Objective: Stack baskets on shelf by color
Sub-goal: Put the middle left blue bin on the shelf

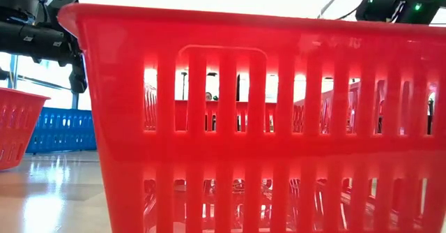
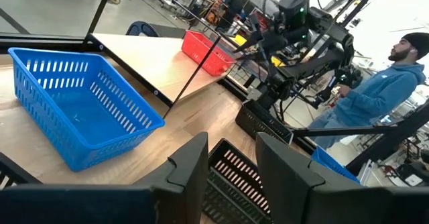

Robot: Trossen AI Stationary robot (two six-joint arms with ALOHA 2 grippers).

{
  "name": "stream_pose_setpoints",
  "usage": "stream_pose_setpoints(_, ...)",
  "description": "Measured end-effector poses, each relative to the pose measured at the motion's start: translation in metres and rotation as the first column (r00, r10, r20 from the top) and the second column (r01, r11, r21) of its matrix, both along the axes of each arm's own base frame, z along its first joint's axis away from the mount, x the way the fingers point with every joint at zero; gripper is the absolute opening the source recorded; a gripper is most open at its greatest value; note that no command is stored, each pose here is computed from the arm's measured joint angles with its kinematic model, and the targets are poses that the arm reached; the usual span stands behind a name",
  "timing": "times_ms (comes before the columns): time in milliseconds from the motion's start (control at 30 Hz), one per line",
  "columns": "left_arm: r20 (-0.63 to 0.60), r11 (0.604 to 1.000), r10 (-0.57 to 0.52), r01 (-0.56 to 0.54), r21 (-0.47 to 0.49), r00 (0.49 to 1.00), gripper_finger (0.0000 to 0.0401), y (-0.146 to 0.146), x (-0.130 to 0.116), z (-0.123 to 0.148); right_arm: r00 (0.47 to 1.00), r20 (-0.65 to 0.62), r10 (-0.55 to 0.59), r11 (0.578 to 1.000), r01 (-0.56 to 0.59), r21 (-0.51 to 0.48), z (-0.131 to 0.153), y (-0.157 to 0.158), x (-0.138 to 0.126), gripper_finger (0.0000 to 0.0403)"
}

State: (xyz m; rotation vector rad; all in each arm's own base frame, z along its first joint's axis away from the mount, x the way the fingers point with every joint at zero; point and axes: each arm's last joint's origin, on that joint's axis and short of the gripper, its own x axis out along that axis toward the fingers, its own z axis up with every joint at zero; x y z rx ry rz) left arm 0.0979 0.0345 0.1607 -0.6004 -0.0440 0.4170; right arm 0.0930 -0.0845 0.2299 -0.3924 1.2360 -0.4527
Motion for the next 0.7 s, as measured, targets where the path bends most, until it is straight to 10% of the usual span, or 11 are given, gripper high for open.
stream_pose_setpoints(400,0.000,1.000,0.002,-0.002,0.000,1.000,0.0115,0.000,0.000,0.000,0.969,0.184,-0.166,0.986,0.161,0.040,0.036,0.000,0.000,0.0079)
stream_pose_setpoints(700,0.015,0.995,0.097,-0.098,0.011,0.995,0.0118,0.003,-0.001,0.002,0.810,0.443,-0.384,0.923,0.343,0.175,0.083,0.007,-0.001,0.0079)
